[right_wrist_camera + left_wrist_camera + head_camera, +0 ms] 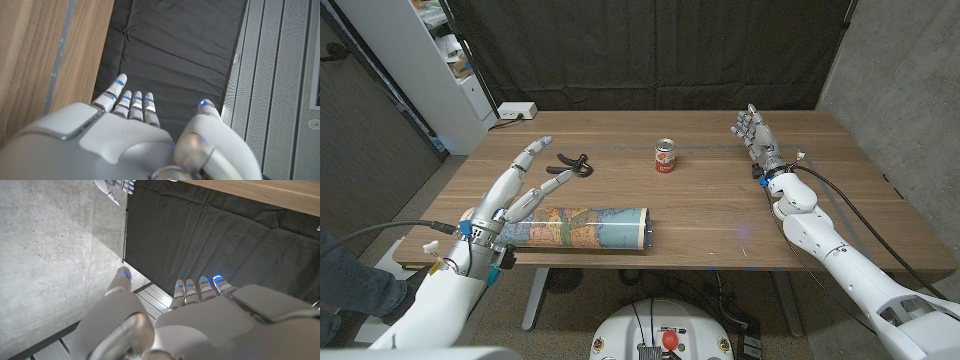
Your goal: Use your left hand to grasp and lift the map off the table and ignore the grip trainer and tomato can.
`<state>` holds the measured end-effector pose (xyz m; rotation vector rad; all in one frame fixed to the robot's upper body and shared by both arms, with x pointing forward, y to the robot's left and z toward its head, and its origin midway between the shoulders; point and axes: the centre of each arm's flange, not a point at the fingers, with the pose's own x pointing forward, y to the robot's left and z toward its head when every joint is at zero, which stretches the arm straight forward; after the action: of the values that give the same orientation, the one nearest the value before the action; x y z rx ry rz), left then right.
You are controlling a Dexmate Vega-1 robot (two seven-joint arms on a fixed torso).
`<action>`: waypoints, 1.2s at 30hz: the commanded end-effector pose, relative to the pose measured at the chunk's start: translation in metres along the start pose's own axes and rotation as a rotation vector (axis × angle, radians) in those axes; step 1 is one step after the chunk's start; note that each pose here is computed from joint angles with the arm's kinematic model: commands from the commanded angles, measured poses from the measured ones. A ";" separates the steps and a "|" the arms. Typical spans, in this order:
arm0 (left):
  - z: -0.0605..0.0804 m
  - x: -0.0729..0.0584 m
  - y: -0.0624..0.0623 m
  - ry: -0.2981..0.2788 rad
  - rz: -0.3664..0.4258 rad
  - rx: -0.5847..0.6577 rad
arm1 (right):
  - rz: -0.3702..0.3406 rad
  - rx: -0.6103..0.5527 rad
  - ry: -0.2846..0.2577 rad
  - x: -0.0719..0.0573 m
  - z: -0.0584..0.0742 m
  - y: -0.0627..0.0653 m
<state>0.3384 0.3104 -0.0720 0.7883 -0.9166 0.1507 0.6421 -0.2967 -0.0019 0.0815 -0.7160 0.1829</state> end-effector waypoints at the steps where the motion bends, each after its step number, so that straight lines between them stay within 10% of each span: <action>1: 0.009 -0.003 0.002 0.039 -0.023 0.085 | -0.001 -0.008 -0.004 0.000 0.004 -0.003; 36: 0.033 -0.006 0.010 0.118 -0.081 0.331 | 0.007 -0.001 -0.007 0.001 0.006 0.001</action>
<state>0.3122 0.2984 -0.0636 1.0262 -0.8076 0.2636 0.6397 -0.2973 0.0001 0.0781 -0.7181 0.1887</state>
